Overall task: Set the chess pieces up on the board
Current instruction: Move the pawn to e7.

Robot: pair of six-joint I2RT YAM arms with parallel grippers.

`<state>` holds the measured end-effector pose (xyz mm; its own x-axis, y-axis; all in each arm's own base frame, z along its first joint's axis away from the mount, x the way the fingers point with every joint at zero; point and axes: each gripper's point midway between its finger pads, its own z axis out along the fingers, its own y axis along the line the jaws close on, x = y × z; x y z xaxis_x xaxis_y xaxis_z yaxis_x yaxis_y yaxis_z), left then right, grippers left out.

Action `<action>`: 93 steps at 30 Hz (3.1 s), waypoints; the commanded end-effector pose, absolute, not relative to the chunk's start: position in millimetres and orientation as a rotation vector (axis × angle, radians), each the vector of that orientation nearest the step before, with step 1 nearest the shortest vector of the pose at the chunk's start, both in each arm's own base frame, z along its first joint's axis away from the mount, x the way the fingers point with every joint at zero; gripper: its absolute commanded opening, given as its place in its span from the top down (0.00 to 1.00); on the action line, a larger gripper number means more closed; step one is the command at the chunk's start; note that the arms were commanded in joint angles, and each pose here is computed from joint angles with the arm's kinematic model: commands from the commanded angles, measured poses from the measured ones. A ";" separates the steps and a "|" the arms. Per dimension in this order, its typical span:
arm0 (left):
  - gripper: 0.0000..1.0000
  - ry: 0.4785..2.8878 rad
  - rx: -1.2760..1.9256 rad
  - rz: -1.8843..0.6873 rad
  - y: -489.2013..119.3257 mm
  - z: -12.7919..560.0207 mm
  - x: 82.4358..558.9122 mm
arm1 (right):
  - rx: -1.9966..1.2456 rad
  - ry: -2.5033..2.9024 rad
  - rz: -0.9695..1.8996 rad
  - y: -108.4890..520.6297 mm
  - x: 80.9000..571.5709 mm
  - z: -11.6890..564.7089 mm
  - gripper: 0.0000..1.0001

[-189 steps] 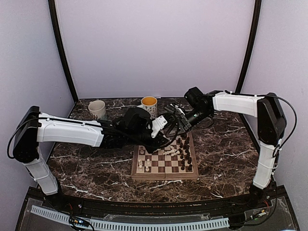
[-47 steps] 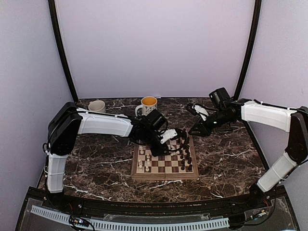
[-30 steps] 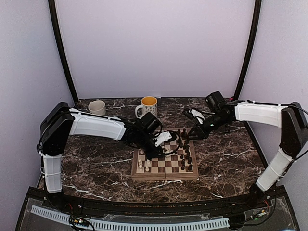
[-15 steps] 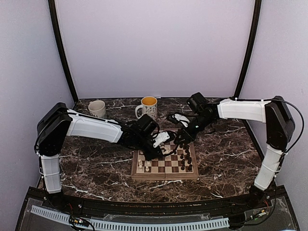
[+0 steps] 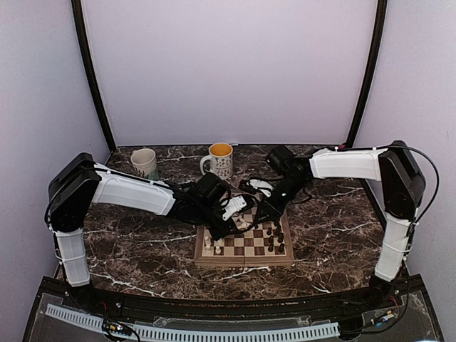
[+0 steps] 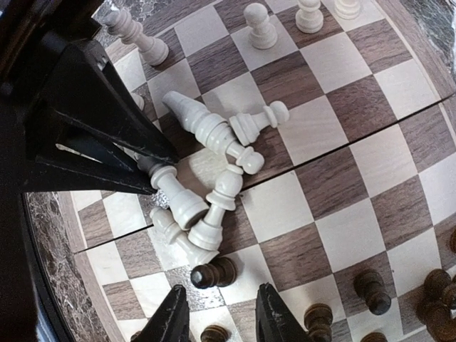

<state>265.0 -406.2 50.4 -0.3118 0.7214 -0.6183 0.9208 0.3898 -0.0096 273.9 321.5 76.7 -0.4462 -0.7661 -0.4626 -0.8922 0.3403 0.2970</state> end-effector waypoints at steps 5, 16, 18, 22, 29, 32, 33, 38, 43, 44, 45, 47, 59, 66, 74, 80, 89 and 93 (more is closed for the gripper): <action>0.93 2.075 1.361 -0.528 -409.6 73.5 265.3 | -1.537 2.365 0.735 334.4 275.4 72.8 0.68; 0.93 2.078 1.366 -0.523 -408.6 72.2 264.8 | -1.567 2.376 0.665 334.8 274.8 64.7 0.77; 0.93 2.077 1.367 -0.521 -408.5 72.9 265.0 | -1.572 2.375 0.647 333.9 274.9 64.0 0.78; 0.93 2.080 1.370 -0.513 -406.6 72.8 264.6 | -1.581 2.375 0.618 331.5 275.0 63.3 0.83; 0.93 2.099 1.371 -0.495 -401.1 72.5 262.9 | -1.576 2.354 0.569 327.3 279.0 70.2 0.92; 0.93 2.110 1.370 -0.484 -397.5 72.0 261.7 | -1.575 2.343 0.542 325.9 281.3 74.9 0.93; 0.93 2.110 1.369 -0.482 -396.4 72.4 261.3 | -1.576 2.340 0.533 325.0 281.8 76.1 0.93; 0.93 2.114 1.367 -0.479 -392.5 73.8 259.0 | -1.595 2.329 0.464 320.6 283.8 79.9 0.94; 0.93 2.114 1.368 -0.480 -392.2 73.6 258.5 | -1.630 2.328 0.424 317.8 280.2 77.3 0.94; 0.93 2.113 1.368 -0.482 -392.6 73.9 258.5 | -1.636 2.331 0.422 317.1 278.9 76.4 0.94; 0.93 2.112 1.367 -0.482 -392.6 73.9 258.7 | -1.643 2.331 0.420 317.1 277.6 75.7 0.94; 0.93 2.112 1.368 -0.482 -392.8 73.5 258.8 | -1.653 2.335 0.416 316.3 276.0 74.8 0.94; 0.93 2.119 1.365 -0.487 -392.3 71.1 257.9 | -1.687 2.333 0.390 311.0 271.3 77.9 0.94; 0.93 2.119 1.367 -0.487 -392.0 69.7 257.4 | -1.696 2.338 0.381 307.1 268.9 75.1 0.94; 0.93 2.119 1.367 -0.488 -392.0 69.6 257.3 | -1.701 2.338 0.346 303.7 270.5 74.8 0.93; 0.93 2.116 1.366 -0.490 -392.7 70.4 257.7 | -1.717 2.336 0.362 303.7 267.2 75.3 0.93; 0.93 2.117 1.366 -0.488 -392.5 70.0 257.6 | -1.723 2.338 0.374 302.1 263.7 74.6 0.90; 0.93 2.116 1.364 -0.489 -392.4 70.5 257.7 | -1.717 2.329 0.392 304.6 263.4 78.2 0.83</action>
